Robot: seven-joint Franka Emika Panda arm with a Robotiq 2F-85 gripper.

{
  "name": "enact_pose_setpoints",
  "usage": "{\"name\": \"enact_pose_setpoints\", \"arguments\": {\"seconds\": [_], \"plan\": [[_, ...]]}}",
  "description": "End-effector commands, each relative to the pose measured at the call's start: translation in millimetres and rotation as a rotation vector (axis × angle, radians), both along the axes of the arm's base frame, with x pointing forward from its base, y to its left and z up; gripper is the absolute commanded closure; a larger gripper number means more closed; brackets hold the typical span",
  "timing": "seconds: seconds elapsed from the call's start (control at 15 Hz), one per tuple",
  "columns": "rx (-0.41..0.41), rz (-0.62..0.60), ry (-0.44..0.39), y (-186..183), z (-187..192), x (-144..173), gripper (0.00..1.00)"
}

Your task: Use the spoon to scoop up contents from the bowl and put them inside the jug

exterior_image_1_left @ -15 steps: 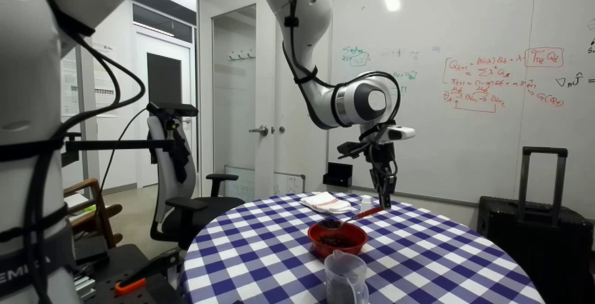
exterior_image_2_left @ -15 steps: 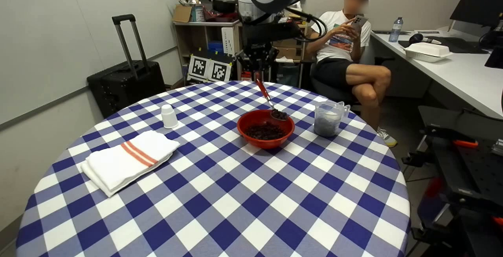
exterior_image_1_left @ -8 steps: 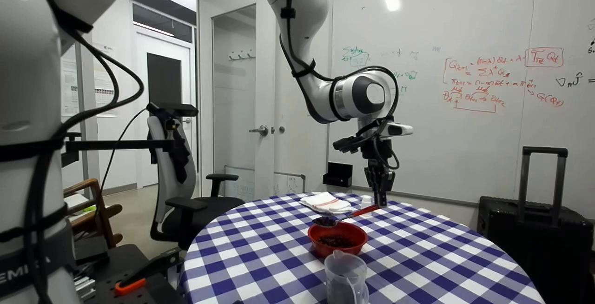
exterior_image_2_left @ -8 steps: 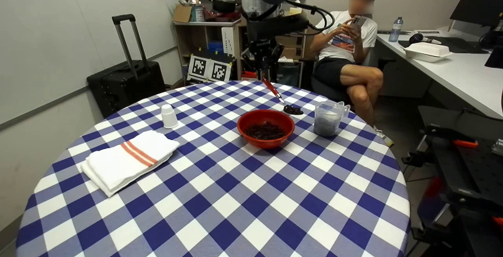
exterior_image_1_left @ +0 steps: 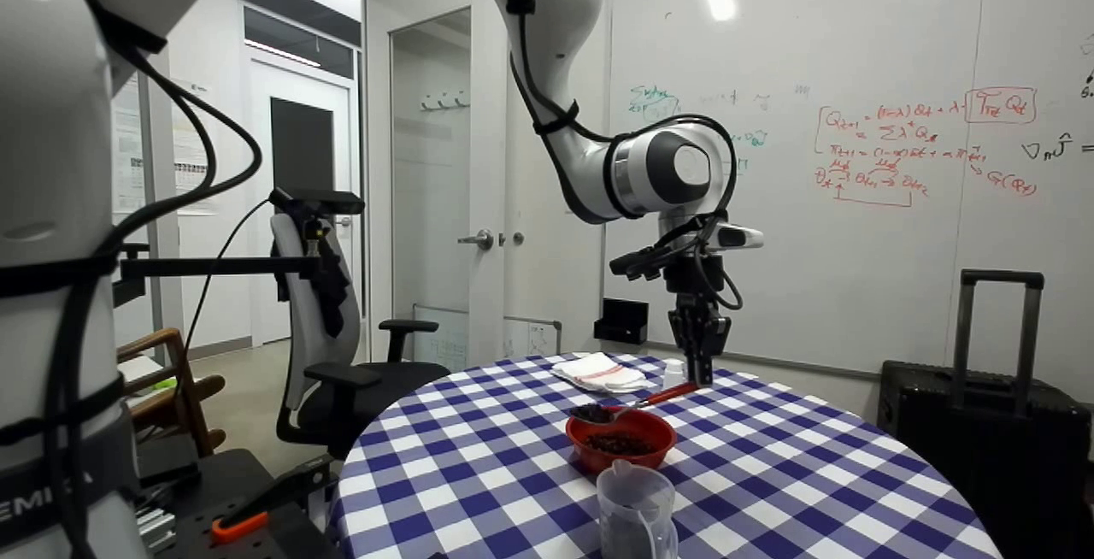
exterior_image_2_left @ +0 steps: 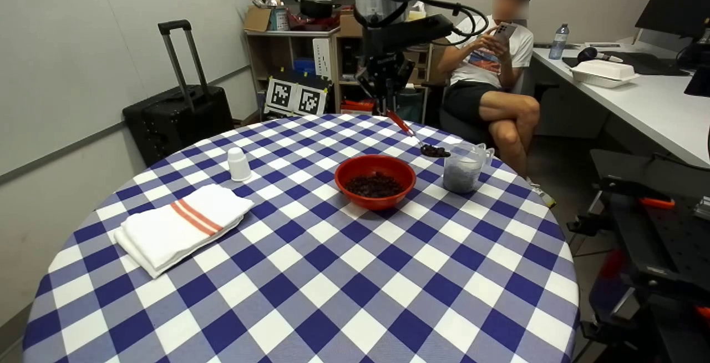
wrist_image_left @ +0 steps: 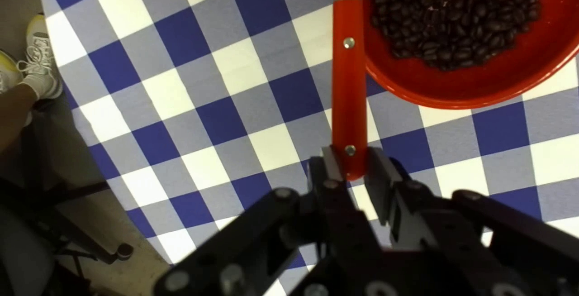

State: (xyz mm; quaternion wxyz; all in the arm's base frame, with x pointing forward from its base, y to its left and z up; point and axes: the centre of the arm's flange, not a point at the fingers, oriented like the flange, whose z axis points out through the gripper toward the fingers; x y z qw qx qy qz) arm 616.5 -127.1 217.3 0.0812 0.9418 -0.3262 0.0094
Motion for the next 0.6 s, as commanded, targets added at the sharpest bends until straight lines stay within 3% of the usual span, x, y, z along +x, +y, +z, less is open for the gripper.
{"name": "enact_pose_setpoints", "arguments": {"seconds": [0.0,0.53], "plan": [[-0.003,-0.001,-0.003,-9.2,16.5,-29.7,0.95],[-0.008,-0.086,0.008,-37.7,21.1,-78.0,0.95]]}}
